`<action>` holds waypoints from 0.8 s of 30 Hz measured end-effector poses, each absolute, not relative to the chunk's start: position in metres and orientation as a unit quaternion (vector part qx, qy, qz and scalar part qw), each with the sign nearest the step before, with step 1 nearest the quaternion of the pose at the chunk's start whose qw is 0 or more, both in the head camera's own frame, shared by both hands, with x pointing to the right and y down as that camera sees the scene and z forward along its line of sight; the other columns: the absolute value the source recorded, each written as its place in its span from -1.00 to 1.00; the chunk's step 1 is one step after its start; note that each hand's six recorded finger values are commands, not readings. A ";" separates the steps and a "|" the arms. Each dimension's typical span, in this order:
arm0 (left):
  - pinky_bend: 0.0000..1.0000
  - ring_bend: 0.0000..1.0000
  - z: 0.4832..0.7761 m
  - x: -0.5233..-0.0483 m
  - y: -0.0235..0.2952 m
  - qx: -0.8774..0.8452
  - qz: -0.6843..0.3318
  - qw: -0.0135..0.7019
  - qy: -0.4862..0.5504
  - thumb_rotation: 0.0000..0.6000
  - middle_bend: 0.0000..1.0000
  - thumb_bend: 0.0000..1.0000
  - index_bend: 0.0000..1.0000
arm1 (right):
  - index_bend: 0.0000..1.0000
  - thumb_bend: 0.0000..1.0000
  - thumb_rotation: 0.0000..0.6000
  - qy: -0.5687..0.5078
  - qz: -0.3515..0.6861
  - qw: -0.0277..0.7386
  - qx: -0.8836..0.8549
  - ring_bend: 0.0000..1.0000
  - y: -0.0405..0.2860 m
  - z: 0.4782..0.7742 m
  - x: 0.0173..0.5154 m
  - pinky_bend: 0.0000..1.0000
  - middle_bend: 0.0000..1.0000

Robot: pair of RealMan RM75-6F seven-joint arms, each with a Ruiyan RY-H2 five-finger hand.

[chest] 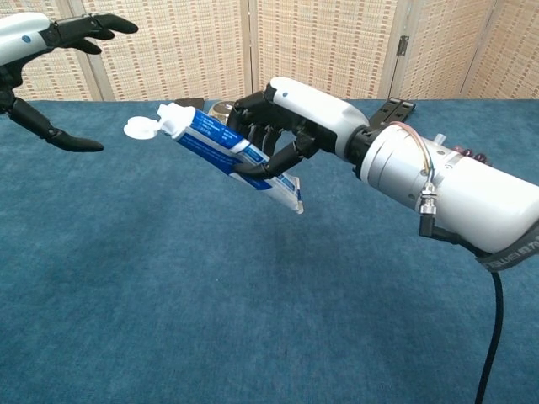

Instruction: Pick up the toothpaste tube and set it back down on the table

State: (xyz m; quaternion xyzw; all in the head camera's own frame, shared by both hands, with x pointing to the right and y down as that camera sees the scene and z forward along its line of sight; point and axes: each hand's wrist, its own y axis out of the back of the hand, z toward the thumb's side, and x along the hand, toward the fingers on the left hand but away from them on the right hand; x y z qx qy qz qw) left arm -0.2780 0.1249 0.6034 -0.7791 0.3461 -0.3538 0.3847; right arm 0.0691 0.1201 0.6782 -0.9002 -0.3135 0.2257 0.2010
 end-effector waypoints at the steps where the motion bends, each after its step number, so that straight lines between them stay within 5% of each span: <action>1: -0.73 -0.92 0.603 -0.276 0.125 -0.780 -0.352 0.383 0.347 1.00 -0.91 -0.72 -1.00 | 0.31 0.11 1.00 -0.316 0.225 0.201 -0.900 0.00 0.120 0.678 0.069 -0.06 0.28; 24: -0.73 -0.92 0.600 -0.242 0.129 -0.801 -0.311 0.360 0.364 1.00 -0.91 -0.72 -1.00 | 0.36 0.13 1.00 -0.300 0.234 0.194 -0.904 0.02 0.129 0.686 0.055 -0.06 0.31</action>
